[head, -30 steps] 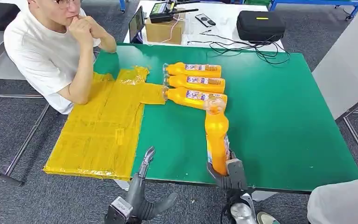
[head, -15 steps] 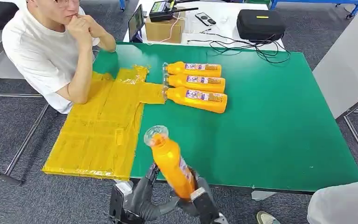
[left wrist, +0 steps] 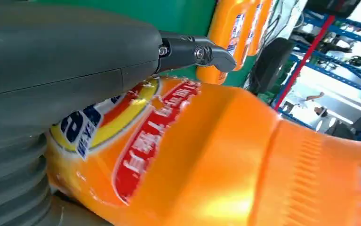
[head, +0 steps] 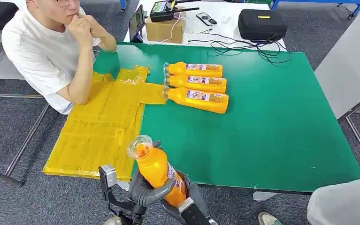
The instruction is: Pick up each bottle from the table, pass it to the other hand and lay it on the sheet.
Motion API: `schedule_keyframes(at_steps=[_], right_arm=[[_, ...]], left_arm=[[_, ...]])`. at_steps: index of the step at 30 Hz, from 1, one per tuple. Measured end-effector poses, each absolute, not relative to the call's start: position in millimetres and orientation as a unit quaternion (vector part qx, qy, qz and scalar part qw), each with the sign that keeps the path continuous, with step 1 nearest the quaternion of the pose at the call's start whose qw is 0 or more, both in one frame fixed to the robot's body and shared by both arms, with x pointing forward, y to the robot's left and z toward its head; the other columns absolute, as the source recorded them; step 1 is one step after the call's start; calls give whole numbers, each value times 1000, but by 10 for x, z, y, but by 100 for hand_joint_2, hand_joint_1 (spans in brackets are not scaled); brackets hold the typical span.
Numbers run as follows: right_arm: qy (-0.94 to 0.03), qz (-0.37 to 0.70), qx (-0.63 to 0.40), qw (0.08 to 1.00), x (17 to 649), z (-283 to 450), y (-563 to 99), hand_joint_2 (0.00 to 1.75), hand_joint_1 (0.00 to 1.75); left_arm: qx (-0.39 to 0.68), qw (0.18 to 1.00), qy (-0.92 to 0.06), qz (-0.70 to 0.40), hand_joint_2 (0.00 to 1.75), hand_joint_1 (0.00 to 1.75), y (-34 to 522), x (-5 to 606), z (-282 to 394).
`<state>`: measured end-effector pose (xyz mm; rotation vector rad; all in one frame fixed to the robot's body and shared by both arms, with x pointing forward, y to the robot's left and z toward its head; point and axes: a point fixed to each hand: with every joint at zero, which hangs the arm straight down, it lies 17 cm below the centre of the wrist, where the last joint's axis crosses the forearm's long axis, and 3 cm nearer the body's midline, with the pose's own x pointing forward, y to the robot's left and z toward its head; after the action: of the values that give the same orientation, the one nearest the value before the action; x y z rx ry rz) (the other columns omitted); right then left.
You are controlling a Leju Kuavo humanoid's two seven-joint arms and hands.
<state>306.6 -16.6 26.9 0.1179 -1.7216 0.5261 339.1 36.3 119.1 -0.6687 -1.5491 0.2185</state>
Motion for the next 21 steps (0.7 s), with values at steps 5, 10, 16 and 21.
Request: schedule_keyframes(at_steps=[5,10,16,21], right_arm=[[-738,253,48,624,3055,167,-163,175,175],[-736,265,47,621,3101,162,-154,175,175],[-740,272,50,613,3165,231,-150,175,136],[-748,282,40,599,3219,316,-167,0,0]], left_arm=[[-295,660,-685,96,175,175,367,3392,1188],[-289,662,-686,89,175,175,356,3398,1173],[-330,668,-659,96,175,175,295,3449,1140],[-359,678,-633,102,175,175,241,3473,1083]])
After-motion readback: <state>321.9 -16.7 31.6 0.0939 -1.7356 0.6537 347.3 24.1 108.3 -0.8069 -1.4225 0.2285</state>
